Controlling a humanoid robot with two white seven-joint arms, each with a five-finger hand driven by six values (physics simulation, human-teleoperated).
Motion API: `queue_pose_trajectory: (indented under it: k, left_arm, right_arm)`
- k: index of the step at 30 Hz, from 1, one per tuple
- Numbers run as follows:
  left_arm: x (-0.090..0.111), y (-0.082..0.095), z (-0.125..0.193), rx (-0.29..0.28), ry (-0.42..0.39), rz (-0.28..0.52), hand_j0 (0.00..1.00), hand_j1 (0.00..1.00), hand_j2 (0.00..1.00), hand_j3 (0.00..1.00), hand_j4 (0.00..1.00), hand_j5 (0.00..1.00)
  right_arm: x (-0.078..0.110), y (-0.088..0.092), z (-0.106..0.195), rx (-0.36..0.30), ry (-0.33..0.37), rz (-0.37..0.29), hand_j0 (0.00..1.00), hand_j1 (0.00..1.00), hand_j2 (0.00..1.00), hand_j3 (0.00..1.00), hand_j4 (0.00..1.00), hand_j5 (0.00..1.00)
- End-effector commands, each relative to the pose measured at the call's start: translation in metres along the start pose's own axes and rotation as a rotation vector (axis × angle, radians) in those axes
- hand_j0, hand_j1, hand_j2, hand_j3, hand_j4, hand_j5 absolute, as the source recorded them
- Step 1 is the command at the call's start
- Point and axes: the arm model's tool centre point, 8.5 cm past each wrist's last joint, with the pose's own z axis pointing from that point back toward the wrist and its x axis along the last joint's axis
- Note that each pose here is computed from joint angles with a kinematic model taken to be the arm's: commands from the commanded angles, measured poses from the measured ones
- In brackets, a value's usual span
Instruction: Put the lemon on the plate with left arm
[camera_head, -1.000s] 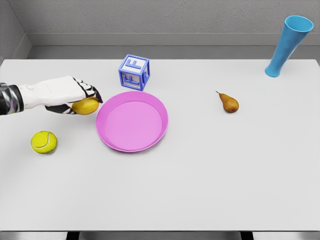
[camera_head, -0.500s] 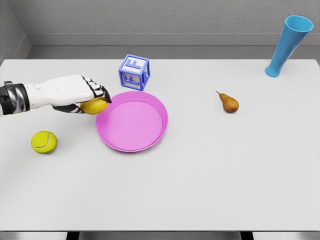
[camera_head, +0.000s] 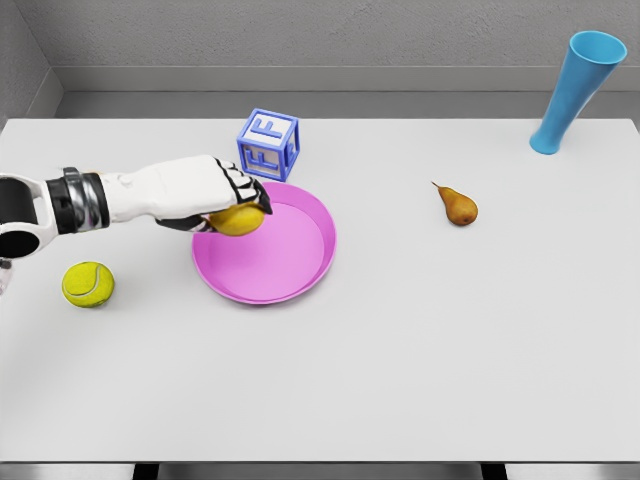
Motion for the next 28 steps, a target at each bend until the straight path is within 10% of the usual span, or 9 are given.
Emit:
queue_pose_trajectory:
  k: [1,6,10,16,19,28]
  left_arm:
    - [0.004,0.0,-0.01,0.009,-0.012,-0.002,0.57,0.57,0.57,0.57,0.57,0.57]
    - [0.011,-0.007,-0.022,-0.018,-0.034,-0.002,0.62,0.62,0.62,0.62,0.62,0.62]
    - [0.008,-0.003,-0.016,-0.004,-0.023,0.0,1.0,1.0,1.0,1.0,1.0,1.0]
    - [0.006,0.003,-0.007,0.025,-0.03,0.023,1.0,1.0,1.0,1.0,1.0,1.0]
    - [-0.019,0.016,0.049,0.017,0.063,0.02,1.0,1.0,1.0,1.0,1.0,1.0]
    - [-0.038,0.008,0.125,-0.123,0.188,0.015,1.0,1.0,1.0,1.0,1.0,1.0]
  right_arm:
    - [0.001,0.0,0.0,0.0,-0.001,0.002,1.0,1.0,1.0,1.0,1.0,1.0]
    - [0.001,0.0,0.0,0.0,-0.001,0.002,1.0,1.0,1.0,1.0,1.0,1.0]
    - [0.001,0.0,0.0,0.0,-0.002,0.0,1.0,1.0,1.0,1.0,1.0,1.0]
    - [0.001,0.0,0.0,0.0,-0.001,0.002,1.0,1.0,1.0,1.0,1.0,1.0]
    - [0.001,0.0,0.0,0.0,-0.002,0.0,1.0,1.0,1.0,1.0,1.0,1.0]
    - [0.001,0.0,0.0,0.0,-0.001,0.0,1.0,1.0,1.0,1.0,1.0,1.0]
